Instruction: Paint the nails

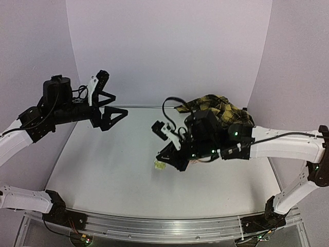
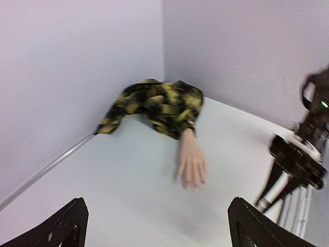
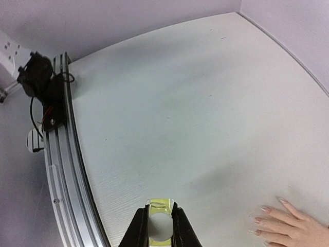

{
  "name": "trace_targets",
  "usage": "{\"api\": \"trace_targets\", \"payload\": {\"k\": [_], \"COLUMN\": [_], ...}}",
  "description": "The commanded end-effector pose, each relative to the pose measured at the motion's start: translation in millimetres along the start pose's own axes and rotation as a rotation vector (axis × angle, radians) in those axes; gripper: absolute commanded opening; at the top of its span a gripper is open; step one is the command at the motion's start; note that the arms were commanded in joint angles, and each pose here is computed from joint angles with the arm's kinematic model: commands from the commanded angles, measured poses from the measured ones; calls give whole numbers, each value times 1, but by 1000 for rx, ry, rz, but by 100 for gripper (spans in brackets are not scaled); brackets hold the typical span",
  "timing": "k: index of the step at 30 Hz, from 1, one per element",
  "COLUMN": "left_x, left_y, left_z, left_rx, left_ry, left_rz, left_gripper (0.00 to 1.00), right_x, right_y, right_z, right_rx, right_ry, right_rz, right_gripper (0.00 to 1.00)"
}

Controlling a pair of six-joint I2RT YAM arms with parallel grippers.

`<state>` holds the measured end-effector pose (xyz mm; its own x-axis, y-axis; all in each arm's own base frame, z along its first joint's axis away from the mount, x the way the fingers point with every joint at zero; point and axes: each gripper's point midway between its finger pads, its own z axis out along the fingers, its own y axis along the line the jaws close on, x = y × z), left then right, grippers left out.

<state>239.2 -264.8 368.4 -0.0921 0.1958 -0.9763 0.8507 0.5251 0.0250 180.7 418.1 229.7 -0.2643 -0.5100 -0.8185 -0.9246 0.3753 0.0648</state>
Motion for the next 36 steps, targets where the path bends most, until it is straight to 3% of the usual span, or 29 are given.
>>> {"api": "trace_targets", "payload": {"k": [1, 4, 9, 25, 36], "left_x": [-34, -36, -30, -18, -18], "left_y": [72, 91, 103, 104, 103], "left_z": [-51, -78, -102, -93, -92], "left_rx": [-484, -650, -777, -766, -762], "left_ry": [-205, -268, -312, -292, -290], "left_rz": [2, -5, -7, -10, -10], "left_gripper": [99, 99, 99, 97, 97], "right_x": [-5, 15, 30, 112, 133], "right_y": [26, 38, 55, 53, 53], "right_z": [20, 42, 56, 99, 111], "right_rx": [66, 80, 30, 41, 36], "right_ry": [-131, -121, -194, 21, 51], "right_rz": [-114, -152, -126, -161, -143], "right_gripper": [0, 0, 0, 0, 0]}}
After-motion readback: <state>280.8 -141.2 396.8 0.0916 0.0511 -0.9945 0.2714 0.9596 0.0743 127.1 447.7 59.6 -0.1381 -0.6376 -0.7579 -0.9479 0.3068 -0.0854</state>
